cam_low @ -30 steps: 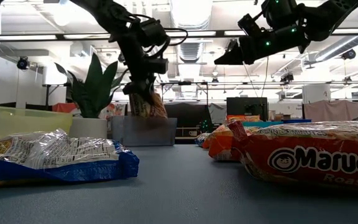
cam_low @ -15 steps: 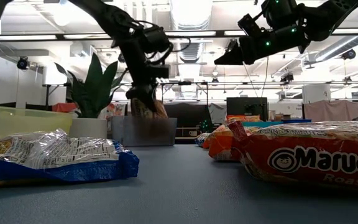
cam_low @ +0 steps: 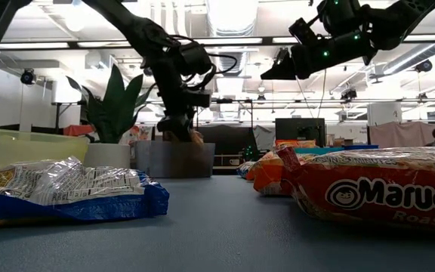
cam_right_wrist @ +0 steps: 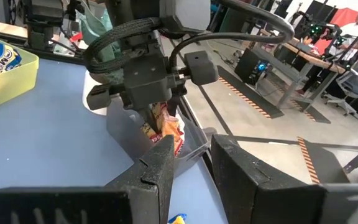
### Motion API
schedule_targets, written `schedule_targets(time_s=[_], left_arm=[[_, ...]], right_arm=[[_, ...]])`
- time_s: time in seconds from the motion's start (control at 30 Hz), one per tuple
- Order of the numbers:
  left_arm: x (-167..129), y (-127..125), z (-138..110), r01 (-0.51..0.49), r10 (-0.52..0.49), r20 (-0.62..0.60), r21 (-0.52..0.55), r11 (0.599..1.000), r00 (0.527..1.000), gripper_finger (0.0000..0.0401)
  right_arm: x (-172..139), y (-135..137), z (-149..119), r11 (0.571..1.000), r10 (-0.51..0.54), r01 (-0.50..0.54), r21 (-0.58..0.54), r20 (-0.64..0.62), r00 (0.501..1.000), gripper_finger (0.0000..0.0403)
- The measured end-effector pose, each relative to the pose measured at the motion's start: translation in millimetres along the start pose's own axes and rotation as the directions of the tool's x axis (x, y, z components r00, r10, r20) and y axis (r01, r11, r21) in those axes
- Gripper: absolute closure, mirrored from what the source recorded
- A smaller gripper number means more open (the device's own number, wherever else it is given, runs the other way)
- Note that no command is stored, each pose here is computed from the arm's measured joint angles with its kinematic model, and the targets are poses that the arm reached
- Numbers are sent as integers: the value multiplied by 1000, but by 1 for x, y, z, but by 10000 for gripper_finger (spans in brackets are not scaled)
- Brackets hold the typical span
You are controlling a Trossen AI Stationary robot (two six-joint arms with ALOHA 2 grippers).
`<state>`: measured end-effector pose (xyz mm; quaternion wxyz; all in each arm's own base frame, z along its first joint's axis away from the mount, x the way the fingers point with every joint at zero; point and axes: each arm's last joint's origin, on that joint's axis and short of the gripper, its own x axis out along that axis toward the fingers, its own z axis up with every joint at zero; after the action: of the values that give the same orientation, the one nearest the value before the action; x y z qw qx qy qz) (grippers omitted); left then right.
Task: Sort Maruchan noodles
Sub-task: Put the red noodle pack into the black bin, then put the blue noodle pack into the yellow bin
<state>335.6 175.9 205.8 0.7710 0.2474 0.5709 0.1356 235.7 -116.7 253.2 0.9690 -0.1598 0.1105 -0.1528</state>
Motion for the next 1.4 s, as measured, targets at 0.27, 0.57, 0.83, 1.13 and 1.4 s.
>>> schedule_targets(time_s=[0.27, 0.57, 0.83, 1.13, 1.4], left_arm=[[-9, 4, 10, -11, 13, 29, -51, 999, 999, 239], [-33, 9, 26, 74, -70, 58, -85, 994, 996, 207], [-61, 13, 37, 241, -223, 98, -253, 937, 970, 207], [-93, -44, 68, 454, -423, 170, -242, 858, 890, 207], [-109, -90, 73, 495, -479, 159, -82, 865, 863, 208]], right_arm=[[0, -1, 0, 1000, -1, 1, 1, -3, 1000, 307], [0, -1, -1, 1000, -1, 1, 1, -4, 1000, 307], [0, -1, -1, 1000, -1, 1, 1, -4, 1000, 307], [0, 0, -1, 1000, -1, 1, 29, -5, 1000, 307], [0, 0, -1, 999, 0, 0, 46, -6, 1000, 307]])
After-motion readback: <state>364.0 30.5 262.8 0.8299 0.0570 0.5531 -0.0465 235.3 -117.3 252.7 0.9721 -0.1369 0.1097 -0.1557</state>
